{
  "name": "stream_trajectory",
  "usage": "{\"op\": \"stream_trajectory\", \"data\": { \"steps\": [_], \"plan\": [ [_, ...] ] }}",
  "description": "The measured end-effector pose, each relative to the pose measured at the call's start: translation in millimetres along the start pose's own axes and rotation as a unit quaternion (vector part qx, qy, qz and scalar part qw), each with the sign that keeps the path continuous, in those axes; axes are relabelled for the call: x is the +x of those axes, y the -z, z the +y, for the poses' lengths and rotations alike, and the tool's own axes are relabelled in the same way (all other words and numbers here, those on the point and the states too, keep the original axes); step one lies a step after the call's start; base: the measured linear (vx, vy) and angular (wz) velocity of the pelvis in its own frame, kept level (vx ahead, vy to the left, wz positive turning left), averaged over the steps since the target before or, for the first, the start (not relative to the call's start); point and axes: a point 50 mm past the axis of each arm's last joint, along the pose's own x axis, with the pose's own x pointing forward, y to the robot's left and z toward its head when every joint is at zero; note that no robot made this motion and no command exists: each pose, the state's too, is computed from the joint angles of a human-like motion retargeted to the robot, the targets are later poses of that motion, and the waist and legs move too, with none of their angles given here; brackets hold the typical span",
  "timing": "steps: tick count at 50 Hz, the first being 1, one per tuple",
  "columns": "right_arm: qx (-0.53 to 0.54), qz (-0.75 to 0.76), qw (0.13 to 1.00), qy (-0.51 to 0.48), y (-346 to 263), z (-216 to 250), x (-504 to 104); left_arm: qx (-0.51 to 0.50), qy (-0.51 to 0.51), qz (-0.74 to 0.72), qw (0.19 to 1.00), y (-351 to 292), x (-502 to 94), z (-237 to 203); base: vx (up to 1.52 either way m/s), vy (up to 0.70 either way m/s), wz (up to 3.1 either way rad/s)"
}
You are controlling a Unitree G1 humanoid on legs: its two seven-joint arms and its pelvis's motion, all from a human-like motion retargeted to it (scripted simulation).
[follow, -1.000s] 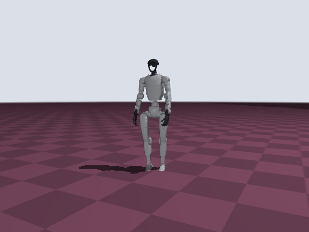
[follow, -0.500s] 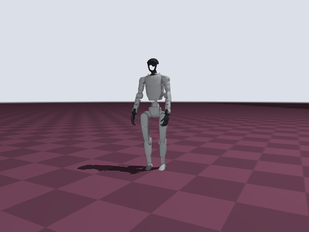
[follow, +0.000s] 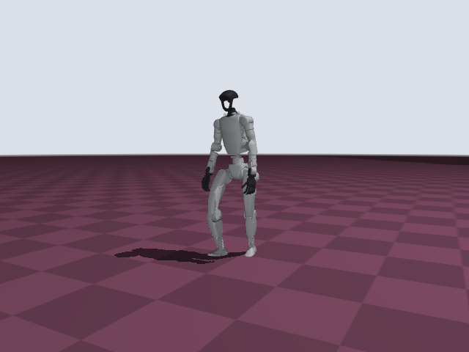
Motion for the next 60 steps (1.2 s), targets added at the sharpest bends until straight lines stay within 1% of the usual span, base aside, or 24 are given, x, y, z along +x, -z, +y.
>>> {"op": "stream_trajectory", "data": {
  "steps": [5, 15, 22, 30, 37, 45, 52, 60],
  "plan": [
    [0.043, 0.035, 0.998, 0.015, 22.0, -5.2, -3.8, 0.001, -0.008, -0.022, 1.000, -14.5, 0.9, 5.6, 0.27, -0.06, -0.53],
    [0.106, 0.087, 0.989, 0.048, 60.2, -19.0, -14.5, -0.009, -0.025, -0.098, 0.995, -64.2, 0.9, 16.8, 0.39, -0.11, -0.31],
    [0.119, 0.099, 0.986, 0.066, 76.1, -25.0, -20.8, -0.053, -0.012, -0.095, 0.994, -58.9, 1.9, 11.1, 0.47, -0.18, -0.38],
    [0.097, 0.048, 0.991, 0.078, 51.1, -38.7, -15.6, -0.055, 0.005, -0.063, 0.996, -41.5, 3.2, 2.8, 0.46, -0.19, -0.48],
    [0.063, -0.029, 0.995, 0.073, -2.6, -47.2, -6.0, -0.063, -0.006, -0.055, 0.996, -34.9, 2.7, 4.3, 0.51, -0.11, -0.55],
    [0.039, -0.096, 0.994, 0.043, -44.7, -31.9, -1.9, -0.066, -0.003, -0.031, 0.997, -9.5, 1.0, -4.1, 0.46, 0.01, -0.40],
    [0.025, -0.084, 0.996, 0.018, -37.8, -15.3, -0.6, -0.039, 0.007, -0.025, 0.999, -4.9, 0.8, -9.7, 0.43, 0.10, 0.04],
    [0.055, 0.009, 0.998, 0.020, 20.2, -5.5, -5.6, -0.056, -0.014, -0.016, 0.998, -4.2, 0.4, -0.2, 0.57, 0.13, -0.15]
  ]
}}
